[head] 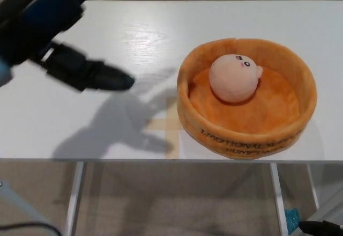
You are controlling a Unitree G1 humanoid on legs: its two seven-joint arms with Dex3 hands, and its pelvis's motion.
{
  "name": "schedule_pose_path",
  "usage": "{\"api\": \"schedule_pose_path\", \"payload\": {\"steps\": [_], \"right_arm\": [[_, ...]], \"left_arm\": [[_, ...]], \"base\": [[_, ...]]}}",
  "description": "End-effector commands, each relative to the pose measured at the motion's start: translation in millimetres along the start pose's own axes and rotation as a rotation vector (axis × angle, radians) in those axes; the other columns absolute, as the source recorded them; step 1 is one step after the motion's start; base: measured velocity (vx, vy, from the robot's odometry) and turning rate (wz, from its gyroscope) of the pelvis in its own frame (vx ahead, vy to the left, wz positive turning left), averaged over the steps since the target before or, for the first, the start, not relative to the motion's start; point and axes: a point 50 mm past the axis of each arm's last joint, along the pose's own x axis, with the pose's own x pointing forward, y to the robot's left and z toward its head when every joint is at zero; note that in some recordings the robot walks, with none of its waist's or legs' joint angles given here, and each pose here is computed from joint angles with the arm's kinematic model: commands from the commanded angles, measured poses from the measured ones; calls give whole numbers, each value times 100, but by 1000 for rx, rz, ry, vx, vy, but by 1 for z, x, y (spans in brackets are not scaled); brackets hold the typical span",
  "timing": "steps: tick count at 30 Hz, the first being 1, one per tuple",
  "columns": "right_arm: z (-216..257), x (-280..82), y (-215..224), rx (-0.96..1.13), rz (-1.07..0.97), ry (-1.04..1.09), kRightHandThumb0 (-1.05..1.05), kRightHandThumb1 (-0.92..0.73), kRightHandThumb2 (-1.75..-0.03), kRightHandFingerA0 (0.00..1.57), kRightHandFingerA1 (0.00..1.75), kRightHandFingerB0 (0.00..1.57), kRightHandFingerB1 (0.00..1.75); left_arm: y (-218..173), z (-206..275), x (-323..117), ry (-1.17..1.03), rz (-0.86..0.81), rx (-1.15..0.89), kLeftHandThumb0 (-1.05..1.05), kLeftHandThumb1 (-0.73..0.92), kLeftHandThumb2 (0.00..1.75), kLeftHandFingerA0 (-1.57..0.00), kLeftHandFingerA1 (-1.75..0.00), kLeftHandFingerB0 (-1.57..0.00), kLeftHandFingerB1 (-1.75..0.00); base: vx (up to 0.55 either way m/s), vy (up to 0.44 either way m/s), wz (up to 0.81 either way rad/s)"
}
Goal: Use the left hand to pick up the pink round toy on the left and place it inside the orange plate on the desk.
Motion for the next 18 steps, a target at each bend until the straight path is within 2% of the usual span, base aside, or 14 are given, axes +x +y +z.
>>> {"api": "schedule_pose_path", "payload": {"steps": [1,2,3,4,8,11,13,18], "right_arm": [[-27,-12,-3,-19,4,88,-37,-59,-58,73,59,64,44],[-29,-13,-3,-17,6,95,-36,-59,-58,73,56,64,43],[-30,-13,-3,-15,7,103,-36,-59,-58,73,56,64,43],[-32,-14,-3,-21,9,107,-37,-59,-58,74,57,64,44],[-35,-16,-2,-35,12,111,-37,-59,-58,74,56,64,44],[-39,-19,-2,-27,15,116,-36,-59,-58,74,57,64,44],[-39,-19,-1,-21,13,120,-36,-59,-58,75,58,64,44],[-40,-19,0,-27,20,121,-36,-59,-58,74,57,63,44]], "left_arm": [[-4,7,-98,-127,-349,-633,-70,48,56,-16,-37,-20,-30],[-10,0,-104,-123,-396,-665,-35,22,87,-8,-53,-6,-50],[-15,-7,-110,-127,-442,-693,-35,22,87,-8,-53,-6,-50],[-22,-13,-116,-105,-463,-734,-72,38,72,-20,-45,-23,-40],[-37,-21,-129,-33,-492,-814,-71,37,73,-19,-44,-24,-41],[-73,-37,-149,120,-562,-964,-52,35,66,-22,-47,-27,-41],[-90,-47,-160,190,-573,-1050,-51,37,65,-27,-49,-31,-42],[-118,-64,-180,339,-550,-1148,-48,39,67,-27,-50,-32,-45]], "base": [[0,0,0],[0,0,0],[0,0,0],[0,0,0],[0,0,0],[0,0,0],[0,0,0],[0,0,0]]}}
